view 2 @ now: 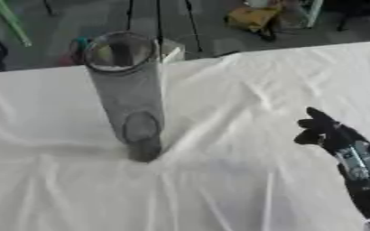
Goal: Arrange flowers into the vase.
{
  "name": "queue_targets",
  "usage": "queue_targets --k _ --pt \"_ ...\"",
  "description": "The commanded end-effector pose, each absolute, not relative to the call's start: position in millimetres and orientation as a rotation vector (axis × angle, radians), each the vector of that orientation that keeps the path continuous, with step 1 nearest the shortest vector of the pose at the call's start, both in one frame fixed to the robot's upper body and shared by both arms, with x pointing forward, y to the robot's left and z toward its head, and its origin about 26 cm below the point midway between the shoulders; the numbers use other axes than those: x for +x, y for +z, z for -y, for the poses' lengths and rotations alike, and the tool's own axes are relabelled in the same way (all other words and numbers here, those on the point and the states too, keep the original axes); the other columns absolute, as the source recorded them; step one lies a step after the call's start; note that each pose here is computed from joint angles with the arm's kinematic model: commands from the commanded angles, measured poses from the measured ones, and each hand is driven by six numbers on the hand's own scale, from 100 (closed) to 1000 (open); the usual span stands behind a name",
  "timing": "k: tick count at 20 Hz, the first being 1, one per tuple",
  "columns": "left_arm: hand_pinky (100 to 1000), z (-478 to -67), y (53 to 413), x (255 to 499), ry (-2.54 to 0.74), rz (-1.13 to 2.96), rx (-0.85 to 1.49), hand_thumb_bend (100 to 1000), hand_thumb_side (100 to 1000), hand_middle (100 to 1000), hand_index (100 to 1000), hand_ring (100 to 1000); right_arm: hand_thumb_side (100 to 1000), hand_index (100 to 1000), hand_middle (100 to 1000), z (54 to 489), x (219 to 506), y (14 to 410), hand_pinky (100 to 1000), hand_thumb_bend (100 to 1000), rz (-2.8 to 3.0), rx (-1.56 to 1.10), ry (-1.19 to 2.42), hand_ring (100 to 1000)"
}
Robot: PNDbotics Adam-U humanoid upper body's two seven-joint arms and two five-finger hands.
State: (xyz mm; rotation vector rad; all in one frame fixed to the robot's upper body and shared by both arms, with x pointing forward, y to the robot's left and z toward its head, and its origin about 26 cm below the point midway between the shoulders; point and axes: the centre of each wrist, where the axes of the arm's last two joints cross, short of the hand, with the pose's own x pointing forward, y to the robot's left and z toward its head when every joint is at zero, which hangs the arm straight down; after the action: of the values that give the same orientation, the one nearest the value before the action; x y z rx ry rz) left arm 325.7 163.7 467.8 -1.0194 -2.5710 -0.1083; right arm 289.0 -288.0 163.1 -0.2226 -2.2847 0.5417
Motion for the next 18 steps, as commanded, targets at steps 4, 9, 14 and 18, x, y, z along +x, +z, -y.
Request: queue_targets --k 4,9,14,18 --pt "100 -156 479 311 -0.166 2.606 -1.125 225 713 100 119 100 996 774 552 289 287 172 708 100 2.310 -0.228 0.579 1000" --pt "100 -151 478 310 -0.212 2.611 -1.156 213 709 100 119 100 998 775 552 288 287 171 708 100 2.308 -0.226 0.584 1000" --pt "100 -148 478 308 -0.251 2.631 -1.208 202 705 100 119 100 998 775 552 287 288 172 708 100 2.312 -0.222 0.591 1000" --pt "100 -147 477 308 -0.293 2.648 -1.233 189 701 100 119 100 997 775 552 286 288 173 709 100 2.316 -0.220 0.596 1000"
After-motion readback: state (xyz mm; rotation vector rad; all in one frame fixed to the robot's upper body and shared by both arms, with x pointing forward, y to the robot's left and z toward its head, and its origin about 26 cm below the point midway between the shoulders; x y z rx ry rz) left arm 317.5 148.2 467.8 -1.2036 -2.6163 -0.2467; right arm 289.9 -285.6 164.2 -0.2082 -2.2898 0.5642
